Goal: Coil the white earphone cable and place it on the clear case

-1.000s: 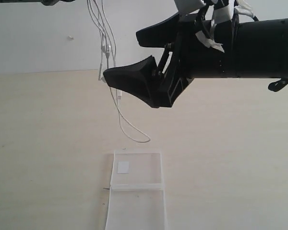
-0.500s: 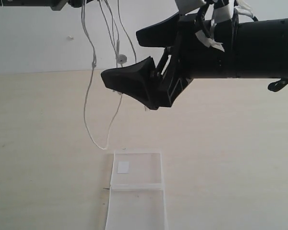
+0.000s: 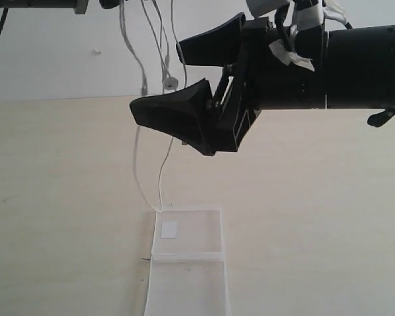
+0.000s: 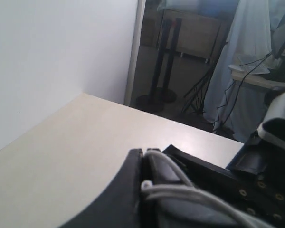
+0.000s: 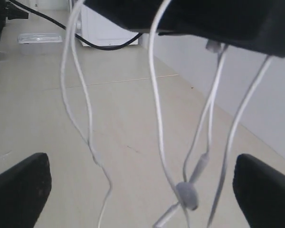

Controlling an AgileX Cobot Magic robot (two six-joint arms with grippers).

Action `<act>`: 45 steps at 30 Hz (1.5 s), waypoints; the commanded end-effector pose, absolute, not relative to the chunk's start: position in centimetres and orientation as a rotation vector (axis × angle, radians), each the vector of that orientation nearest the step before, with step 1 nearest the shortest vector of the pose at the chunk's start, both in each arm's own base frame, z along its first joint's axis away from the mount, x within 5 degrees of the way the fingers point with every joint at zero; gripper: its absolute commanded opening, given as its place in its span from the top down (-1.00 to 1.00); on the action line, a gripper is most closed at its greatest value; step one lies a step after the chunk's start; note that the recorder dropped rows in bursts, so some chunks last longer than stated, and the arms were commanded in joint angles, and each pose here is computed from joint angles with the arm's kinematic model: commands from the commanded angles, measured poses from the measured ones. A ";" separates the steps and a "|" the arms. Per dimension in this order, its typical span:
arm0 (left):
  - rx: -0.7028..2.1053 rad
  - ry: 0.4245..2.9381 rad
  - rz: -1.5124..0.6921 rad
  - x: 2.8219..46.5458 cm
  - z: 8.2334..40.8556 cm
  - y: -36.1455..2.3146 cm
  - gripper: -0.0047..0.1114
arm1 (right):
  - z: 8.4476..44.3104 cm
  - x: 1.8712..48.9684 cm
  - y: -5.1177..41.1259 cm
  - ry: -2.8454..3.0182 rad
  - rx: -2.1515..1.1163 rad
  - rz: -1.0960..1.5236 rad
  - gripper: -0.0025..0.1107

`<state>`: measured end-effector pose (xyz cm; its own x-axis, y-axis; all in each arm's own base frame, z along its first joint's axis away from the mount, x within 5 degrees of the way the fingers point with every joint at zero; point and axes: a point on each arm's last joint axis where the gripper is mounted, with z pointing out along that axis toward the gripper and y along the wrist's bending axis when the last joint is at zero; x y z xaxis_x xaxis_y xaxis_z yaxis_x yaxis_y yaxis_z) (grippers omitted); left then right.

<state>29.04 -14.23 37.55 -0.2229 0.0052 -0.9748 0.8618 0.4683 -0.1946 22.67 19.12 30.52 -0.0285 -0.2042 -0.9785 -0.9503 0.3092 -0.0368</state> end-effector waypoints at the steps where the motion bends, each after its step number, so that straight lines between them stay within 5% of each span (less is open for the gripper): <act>1: 0.764 1.566 -1.026 28.7 38.2 -14.3 0.92 | 30.4 22.8 19.0 1.499 -1.100 0.869 -0.80; 23: 0.784 1.518 -1.022 28.1 39.1 -16.2 0.92 | 30.1 22.7 19.3 1.491 -1.115 0.911 -0.80; 32: 0.785 1.532 -0.989 28.1 38.9 -16.4 0.92 | 30.2 22.7 19.3 1.490 -1.115 0.914 -0.31; 45: 0.723 1.562 -0.918 28.8 38.8 -16.0 0.92 | 30.1 22.7 19.3 1.493 -1.113 0.910 -0.37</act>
